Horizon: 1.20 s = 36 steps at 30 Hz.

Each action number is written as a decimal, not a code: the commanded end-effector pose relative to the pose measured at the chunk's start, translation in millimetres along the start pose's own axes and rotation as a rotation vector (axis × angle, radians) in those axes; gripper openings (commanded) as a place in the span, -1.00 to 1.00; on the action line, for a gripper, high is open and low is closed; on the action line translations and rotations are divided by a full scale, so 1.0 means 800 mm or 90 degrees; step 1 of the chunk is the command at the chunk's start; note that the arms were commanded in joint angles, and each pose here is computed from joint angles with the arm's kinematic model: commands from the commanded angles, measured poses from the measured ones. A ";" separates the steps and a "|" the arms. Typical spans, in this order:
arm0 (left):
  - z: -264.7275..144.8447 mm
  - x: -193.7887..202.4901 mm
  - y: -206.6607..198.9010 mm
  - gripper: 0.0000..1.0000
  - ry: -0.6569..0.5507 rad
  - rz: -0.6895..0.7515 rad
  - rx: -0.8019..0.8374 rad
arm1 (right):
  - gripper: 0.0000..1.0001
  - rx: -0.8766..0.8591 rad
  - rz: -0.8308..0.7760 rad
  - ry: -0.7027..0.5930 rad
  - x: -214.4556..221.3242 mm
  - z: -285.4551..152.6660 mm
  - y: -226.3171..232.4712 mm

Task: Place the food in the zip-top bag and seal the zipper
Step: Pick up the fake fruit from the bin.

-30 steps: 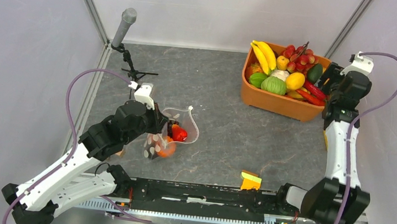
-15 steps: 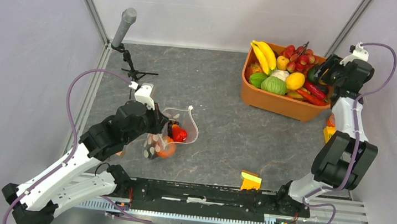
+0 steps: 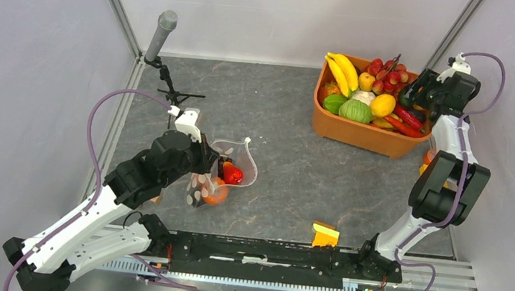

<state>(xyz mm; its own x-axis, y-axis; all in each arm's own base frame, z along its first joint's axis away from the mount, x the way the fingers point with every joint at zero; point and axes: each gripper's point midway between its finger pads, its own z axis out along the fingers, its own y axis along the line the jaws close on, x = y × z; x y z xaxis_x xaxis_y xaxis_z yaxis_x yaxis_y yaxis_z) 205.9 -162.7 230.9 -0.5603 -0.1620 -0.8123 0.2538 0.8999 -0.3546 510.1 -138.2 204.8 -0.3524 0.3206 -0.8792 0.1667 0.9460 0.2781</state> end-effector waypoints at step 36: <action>0.000 -0.013 -0.005 -0.96 -0.032 -0.020 0.012 | 0.01 -0.087 0.039 -0.110 0.046 -0.110 0.053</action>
<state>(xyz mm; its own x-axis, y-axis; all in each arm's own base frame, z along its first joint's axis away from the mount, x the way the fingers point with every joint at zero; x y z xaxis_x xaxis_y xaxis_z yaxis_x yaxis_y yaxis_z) 205.2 -162.2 228.8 -0.5618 -0.1607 -0.8115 0.2535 0.9003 -0.3538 432.9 -91.7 187.5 -0.2678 0.3985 -0.8772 0.1145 0.9172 0.3817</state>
